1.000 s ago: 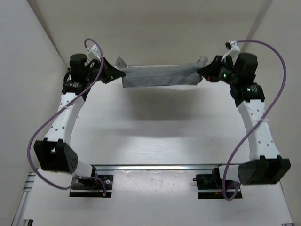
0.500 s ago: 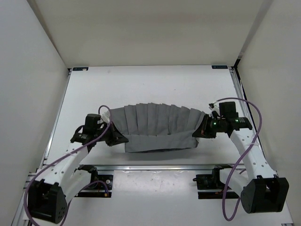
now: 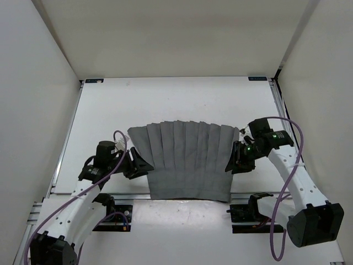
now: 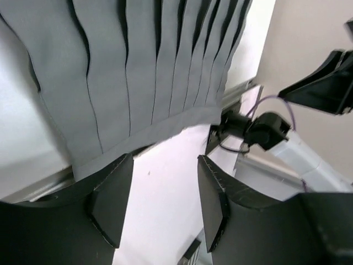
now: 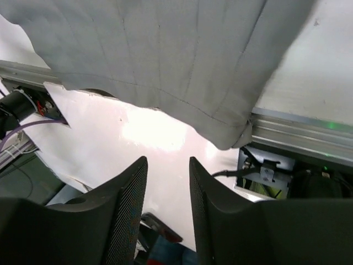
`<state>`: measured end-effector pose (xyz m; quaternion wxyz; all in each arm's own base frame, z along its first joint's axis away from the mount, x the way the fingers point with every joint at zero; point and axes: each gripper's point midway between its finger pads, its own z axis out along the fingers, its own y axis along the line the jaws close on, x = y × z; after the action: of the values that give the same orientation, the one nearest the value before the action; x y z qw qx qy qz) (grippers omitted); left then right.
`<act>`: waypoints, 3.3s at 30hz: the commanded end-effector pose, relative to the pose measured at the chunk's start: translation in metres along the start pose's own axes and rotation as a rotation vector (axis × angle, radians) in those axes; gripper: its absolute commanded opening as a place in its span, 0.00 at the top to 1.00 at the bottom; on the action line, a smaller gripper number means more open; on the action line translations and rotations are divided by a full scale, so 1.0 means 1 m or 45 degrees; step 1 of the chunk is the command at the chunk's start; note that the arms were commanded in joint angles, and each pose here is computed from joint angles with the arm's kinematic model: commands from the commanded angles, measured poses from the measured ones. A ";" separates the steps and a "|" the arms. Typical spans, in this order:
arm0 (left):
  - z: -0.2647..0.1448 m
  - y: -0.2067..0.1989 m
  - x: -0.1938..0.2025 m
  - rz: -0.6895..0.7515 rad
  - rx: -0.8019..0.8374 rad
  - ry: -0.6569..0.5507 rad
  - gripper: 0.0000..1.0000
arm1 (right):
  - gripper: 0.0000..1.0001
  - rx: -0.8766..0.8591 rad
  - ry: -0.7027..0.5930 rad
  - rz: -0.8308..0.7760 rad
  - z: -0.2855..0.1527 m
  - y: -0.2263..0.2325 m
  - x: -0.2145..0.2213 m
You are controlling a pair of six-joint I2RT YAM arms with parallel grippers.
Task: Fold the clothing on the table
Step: Flatten the skirt out, then fold the skirt
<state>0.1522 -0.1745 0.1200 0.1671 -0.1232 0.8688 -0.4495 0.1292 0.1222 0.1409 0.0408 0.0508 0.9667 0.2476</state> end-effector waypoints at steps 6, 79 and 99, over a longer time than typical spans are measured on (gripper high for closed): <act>0.015 0.031 0.002 -0.001 -0.212 -0.017 0.68 | 0.76 0.142 -0.022 -0.001 0.008 -0.010 -0.002; 0.059 0.071 -0.026 0.164 -0.450 -0.065 0.36 | 0.34 0.060 -0.198 -0.007 0.055 -0.040 -0.082; 0.081 0.078 -0.031 0.173 -0.508 -0.065 1.00 | 0.38 -0.039 -0.210 0.096 0.085 -0.038 -0.065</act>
<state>0.1992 -0.1796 0.0139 0.1755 -0.1069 0.9441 -0.2579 0.1905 0.1109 0.0515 0.0955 0.0905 0.9638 0.2319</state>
